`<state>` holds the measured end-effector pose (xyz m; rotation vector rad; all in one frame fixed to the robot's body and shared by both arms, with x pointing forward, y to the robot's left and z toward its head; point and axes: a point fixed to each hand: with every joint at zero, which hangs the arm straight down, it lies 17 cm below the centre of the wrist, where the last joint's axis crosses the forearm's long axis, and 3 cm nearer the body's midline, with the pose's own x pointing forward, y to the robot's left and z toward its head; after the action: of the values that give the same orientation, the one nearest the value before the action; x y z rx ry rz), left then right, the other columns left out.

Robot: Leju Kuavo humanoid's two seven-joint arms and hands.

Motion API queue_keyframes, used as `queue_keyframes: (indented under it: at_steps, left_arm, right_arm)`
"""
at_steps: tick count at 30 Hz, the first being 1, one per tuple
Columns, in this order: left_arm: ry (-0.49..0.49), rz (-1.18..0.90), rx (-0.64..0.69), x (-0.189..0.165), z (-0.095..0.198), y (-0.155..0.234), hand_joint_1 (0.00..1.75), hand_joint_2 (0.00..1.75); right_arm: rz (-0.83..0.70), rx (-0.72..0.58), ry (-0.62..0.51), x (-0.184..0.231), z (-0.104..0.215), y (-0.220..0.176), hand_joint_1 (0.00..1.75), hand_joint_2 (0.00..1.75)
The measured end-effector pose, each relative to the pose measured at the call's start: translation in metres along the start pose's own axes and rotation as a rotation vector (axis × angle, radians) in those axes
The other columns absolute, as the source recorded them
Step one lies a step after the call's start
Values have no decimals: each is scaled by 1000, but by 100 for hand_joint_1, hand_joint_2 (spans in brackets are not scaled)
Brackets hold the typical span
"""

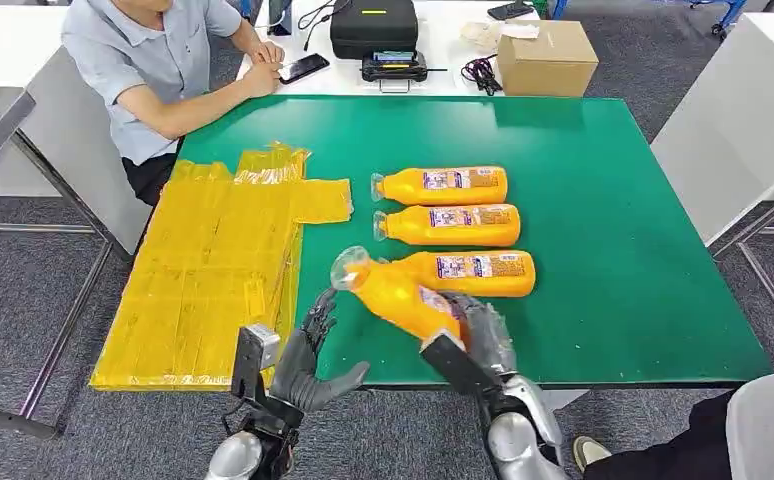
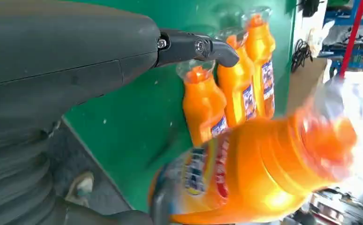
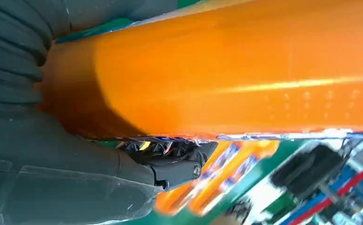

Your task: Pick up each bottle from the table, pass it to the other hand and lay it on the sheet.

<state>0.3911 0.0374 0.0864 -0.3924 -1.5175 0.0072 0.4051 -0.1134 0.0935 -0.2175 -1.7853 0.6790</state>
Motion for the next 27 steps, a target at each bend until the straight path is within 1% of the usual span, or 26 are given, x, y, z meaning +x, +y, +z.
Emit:
queue_keyframes:
  at_steps: [4,9,16,22,27]
  left_arm:
    - [9,-67,21,-2,-6,2,0,175]
    - [0,-28,68,1,-12,10,0,175]
    - [22,20,59,-2,-16,5,0,175]
    - [72,213,-21,-8,-15,-12,0,175]
    - [72,215,-62,-7,-13,-24,0,175]
  right_arm:
    - [-20,30,-16,12,-5,18,175,175]
    - [-29,60,-34,24,-11,32,175,175]
    - [-36,90,-44,31,-13,47,175,175]
    - [-31,92,-61,34,-18,50,175,175]
    - [-32,96,-58,31,-19,54,175,175]
